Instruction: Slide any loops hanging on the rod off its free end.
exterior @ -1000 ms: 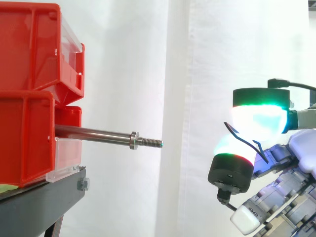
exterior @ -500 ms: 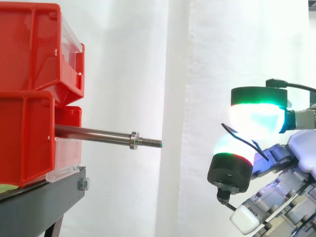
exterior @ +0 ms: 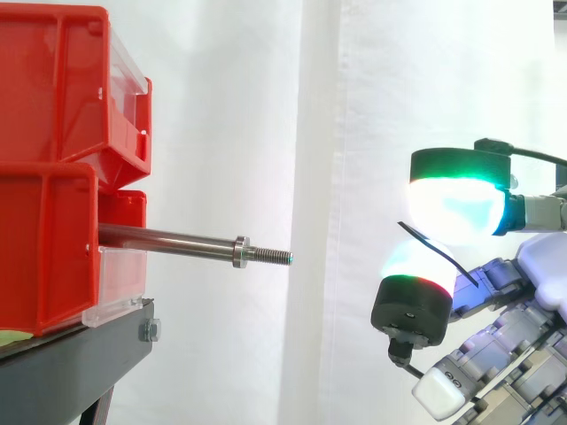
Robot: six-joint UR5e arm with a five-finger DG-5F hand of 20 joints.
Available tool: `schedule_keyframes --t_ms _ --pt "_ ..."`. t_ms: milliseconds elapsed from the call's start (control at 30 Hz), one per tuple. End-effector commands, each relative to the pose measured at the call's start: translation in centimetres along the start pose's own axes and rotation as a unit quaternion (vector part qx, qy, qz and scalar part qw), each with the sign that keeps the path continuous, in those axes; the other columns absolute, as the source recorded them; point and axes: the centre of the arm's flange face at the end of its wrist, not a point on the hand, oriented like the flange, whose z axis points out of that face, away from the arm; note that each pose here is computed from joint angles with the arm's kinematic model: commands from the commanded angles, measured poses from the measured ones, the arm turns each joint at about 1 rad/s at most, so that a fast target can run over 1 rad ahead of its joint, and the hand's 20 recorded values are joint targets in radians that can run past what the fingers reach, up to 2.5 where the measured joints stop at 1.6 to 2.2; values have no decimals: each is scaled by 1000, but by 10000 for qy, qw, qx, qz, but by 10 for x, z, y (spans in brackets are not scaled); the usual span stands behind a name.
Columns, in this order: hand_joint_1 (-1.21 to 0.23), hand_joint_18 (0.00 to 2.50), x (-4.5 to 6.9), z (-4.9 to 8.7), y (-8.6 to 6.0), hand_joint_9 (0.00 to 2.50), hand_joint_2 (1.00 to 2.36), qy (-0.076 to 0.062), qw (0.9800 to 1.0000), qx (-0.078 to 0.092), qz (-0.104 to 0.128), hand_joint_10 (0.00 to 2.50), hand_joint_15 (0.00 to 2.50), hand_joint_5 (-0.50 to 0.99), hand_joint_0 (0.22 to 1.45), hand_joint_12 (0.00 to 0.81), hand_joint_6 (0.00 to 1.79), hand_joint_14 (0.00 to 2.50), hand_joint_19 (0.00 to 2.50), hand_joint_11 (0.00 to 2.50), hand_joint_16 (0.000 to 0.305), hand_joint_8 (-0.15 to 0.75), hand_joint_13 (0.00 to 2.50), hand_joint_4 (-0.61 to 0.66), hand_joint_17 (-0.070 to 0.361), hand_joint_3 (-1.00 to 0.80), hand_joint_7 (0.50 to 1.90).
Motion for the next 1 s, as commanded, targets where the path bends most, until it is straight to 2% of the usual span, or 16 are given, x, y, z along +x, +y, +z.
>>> schedule_keyframes --t_ms 0,100,233,333,400,500,633,700,800,967 --pt "-716 500 0 0 0 742 1009 2 10000 3 -1 3 42 -120 619 300 848 0 292 106 39 217 404 -50 88 -369 1005" --pt "-768 517 0 0 0 780 1014 -1 10000 9 -2 4 43 -118 616 297 866 2 278 139 39 222 421 -99 88 -244 1021" --pt "-790 547 0 0 0 805 1014 -1 10000 9 -2 5 43 -113 614 308 870 0 281 138 42 232 441 -124 93 -192 991" --pt "-762 526 0 0 0 800 1013 2 10000 3 -1 5 58 -119 600 297 856 0 303 150 39 227 430 -72 89 -291 1002" --pt "-688 514 0 0 1 801 1005 -1 10000 -7 3 7 52 -117 577 302 853 2 304 142 40 227 423 -49 90 -434 947" --pt "-601 485 1 0 0 797 1000 5 10000 -4 0 5 42 -113 552 312 834 0 301 142 41 235 397 -43 93 -500 968" --pt "-555 474 0 0 0 799 1000 2 10000 3 -1 4 38 -111 559 309 827 0 302 131 41 231 391 -42 92 -500 965" --pt "-618 477 -1 0 0 810 1005 -4 10000 0 2 5 32 -101 608 301 817 2 298 128 40 223 396 -89 89 -428 1007" --pt "-694 497 0 0 0 805 1013 2 10000 3 -1 4 28 -99 607 301 835 0 279 123 39 224 408 -150 88 -319 1036" --pt "-757 533 0 0 0 822 1013 2 10000 3 -1 4 33 -97 608 301 845 2 267 116 39 225 426 -165 89 -253 1014"
